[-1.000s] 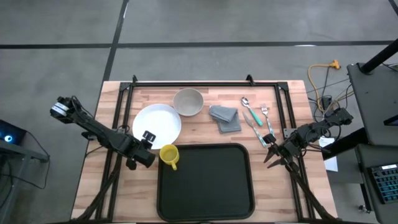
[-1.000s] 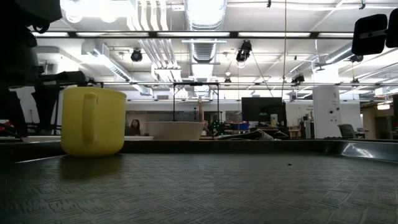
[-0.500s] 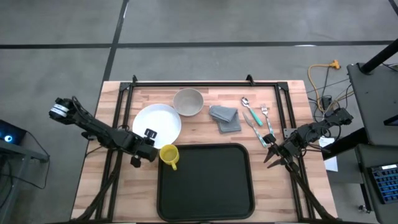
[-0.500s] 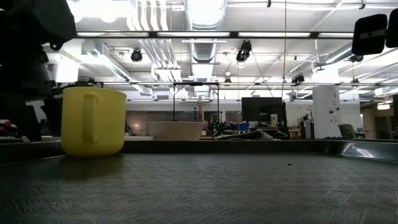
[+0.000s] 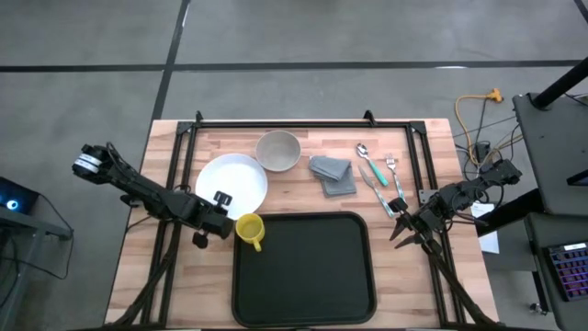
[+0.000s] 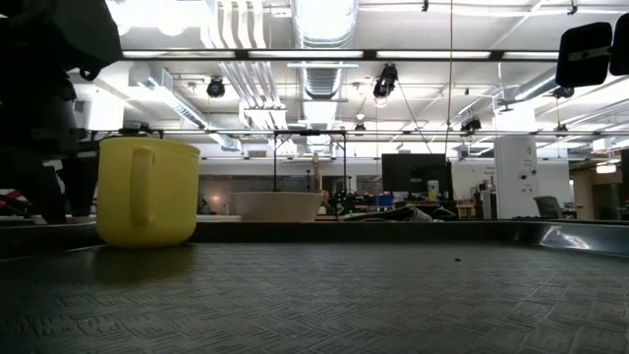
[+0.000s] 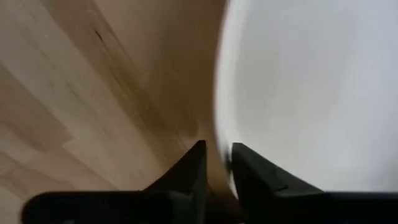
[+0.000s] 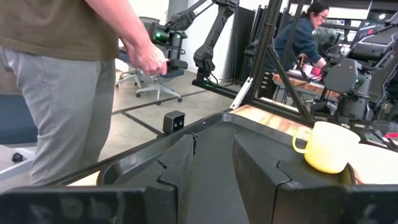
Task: Set up tray
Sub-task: Put the white plate under the yellow mug on the black serving tray
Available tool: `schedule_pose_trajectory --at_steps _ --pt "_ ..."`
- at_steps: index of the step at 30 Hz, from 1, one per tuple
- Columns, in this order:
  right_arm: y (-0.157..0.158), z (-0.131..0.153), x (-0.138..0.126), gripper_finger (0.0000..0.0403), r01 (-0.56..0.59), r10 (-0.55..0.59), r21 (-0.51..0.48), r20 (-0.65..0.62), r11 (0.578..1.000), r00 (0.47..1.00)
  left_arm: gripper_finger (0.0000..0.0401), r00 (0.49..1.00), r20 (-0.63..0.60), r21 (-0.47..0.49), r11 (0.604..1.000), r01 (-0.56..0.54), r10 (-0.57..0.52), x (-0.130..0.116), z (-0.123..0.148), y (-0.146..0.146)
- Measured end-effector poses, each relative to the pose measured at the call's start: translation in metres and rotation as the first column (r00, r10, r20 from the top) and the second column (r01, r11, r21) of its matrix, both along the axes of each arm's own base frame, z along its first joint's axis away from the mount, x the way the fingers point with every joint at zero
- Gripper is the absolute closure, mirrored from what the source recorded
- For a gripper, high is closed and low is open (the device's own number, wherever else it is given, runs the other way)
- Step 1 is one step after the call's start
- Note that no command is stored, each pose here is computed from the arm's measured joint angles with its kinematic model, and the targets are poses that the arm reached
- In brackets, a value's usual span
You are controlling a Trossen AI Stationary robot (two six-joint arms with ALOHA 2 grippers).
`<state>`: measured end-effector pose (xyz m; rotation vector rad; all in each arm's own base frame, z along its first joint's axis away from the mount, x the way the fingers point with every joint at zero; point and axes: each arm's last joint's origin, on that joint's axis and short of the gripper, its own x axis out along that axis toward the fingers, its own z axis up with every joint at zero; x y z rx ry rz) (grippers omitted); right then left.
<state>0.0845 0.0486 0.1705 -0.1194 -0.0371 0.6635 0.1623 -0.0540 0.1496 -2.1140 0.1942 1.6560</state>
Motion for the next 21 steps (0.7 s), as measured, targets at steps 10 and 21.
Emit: schedule_pose_trajectory --at_steps 10,21 --pt "0.000 0.000 0.000 0.0303 0.000 0.000 0.000 0.000 1.000 1.000 0.0396 1.000 0.001 -0.003 1.000 0.000 0.000 0.001 0.003 0.000" --pt "0.000 0.000 0.000 0.0303 0.000 0.000 0.000 0.000 1.000 1.000 0.0401 1.000 0.004 -0.011 1.000 -0.013 0.013 0.000 0.021 0.003"
